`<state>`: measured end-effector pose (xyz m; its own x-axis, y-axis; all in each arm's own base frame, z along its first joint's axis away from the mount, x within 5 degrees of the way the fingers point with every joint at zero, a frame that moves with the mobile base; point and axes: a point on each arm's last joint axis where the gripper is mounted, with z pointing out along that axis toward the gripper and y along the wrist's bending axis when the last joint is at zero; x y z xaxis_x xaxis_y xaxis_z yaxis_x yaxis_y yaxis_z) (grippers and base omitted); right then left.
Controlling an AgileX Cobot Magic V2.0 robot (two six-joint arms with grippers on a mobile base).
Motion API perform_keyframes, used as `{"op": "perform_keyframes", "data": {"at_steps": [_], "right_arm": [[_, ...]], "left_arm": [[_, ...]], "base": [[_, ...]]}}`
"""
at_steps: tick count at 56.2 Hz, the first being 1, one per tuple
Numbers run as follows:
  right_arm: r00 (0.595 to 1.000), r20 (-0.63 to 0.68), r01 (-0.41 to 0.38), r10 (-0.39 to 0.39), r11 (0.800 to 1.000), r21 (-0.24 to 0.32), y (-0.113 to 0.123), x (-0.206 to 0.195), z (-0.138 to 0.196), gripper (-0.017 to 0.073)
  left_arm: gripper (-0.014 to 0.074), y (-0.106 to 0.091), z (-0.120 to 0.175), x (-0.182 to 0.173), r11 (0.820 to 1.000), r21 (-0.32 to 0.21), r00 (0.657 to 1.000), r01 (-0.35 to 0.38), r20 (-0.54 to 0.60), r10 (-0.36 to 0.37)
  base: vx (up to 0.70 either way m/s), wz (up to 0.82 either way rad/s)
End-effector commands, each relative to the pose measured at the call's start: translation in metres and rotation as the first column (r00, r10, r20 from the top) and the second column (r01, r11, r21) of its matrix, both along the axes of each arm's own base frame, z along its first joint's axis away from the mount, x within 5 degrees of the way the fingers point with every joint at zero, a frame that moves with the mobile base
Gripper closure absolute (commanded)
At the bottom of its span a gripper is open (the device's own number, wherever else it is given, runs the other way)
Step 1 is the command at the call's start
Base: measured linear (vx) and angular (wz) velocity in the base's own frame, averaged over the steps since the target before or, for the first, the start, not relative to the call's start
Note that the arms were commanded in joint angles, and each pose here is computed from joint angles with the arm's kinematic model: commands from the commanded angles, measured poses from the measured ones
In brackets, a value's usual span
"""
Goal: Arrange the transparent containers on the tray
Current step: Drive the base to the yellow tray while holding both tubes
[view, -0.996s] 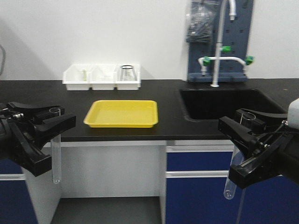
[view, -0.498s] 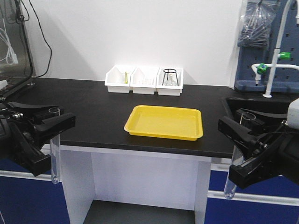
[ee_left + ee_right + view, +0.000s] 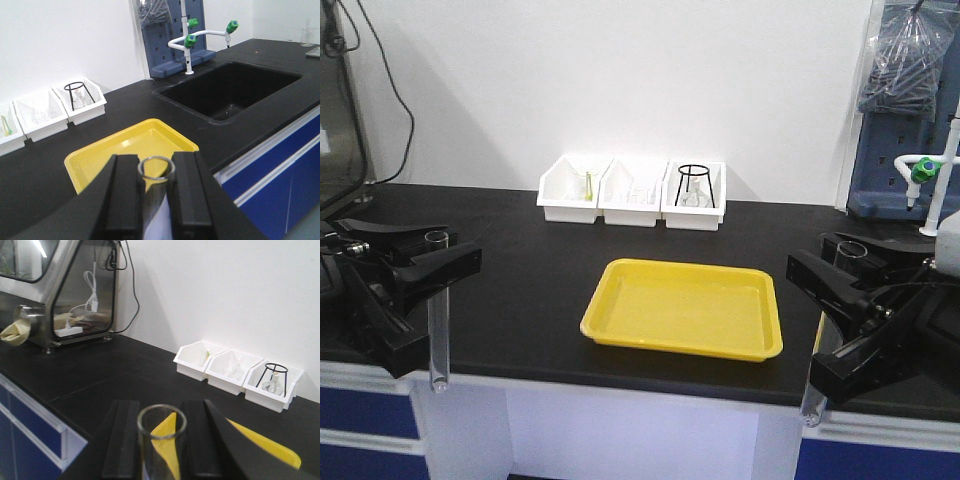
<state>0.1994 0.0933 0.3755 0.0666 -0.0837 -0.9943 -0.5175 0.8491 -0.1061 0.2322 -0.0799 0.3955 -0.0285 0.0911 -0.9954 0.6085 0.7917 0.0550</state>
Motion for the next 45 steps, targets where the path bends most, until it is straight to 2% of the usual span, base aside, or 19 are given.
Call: {"op": "perform_keyframes", "data": {"at_steps": [1,45], "right_arm": [[0.997,0.066,-0.038,0.036,0.999,0.03,0.0013,-0.0058,0.0161,0.0571],[0.997,0.066,-0.038,0.036,0.999,0.03,0.0013,-0.0058,0.0161,0.0571]], "left_arm": [[0.0597,0.0002,0.0182,-0.0058,0.998,-0.059,0.999,-0.004,0.042,0.006],[0.0597,0.0003,0.0182,-0.0058,0.998,-0.059,0.999,-0.005,0.042,0.008]], "base": [[0.36,-0.09],[0.36,-0.1]]}}
